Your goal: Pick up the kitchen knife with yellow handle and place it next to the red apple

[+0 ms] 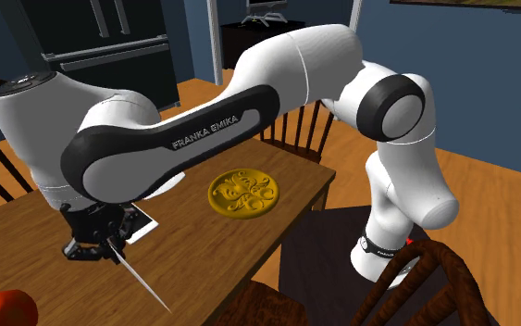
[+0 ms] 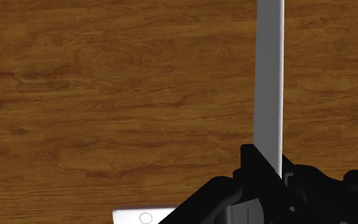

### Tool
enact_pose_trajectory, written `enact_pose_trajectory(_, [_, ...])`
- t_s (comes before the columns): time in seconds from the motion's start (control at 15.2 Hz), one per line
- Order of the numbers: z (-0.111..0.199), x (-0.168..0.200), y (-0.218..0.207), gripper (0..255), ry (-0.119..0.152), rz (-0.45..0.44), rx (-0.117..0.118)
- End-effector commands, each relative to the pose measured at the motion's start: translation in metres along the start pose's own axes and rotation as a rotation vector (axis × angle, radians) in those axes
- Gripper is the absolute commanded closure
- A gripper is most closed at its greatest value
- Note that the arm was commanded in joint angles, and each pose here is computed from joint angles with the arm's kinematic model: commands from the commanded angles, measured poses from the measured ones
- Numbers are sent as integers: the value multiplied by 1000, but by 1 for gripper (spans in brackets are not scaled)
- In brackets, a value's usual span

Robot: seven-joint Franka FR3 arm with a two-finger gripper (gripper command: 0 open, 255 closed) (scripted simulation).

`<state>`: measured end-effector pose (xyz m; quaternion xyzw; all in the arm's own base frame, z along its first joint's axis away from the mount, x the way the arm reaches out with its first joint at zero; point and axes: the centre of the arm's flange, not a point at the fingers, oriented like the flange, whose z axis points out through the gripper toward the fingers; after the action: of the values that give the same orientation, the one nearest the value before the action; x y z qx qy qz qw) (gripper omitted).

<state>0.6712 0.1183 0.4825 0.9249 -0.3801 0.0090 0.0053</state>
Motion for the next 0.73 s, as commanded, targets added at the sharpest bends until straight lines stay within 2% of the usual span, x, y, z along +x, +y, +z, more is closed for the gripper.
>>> enact_pose_trajectory(0.0, [11, -1, -1, 255, 0, 0, 0])
enact_pose_trajectory(0.66, [64, -2, -1, 255, 0, 0, 0])
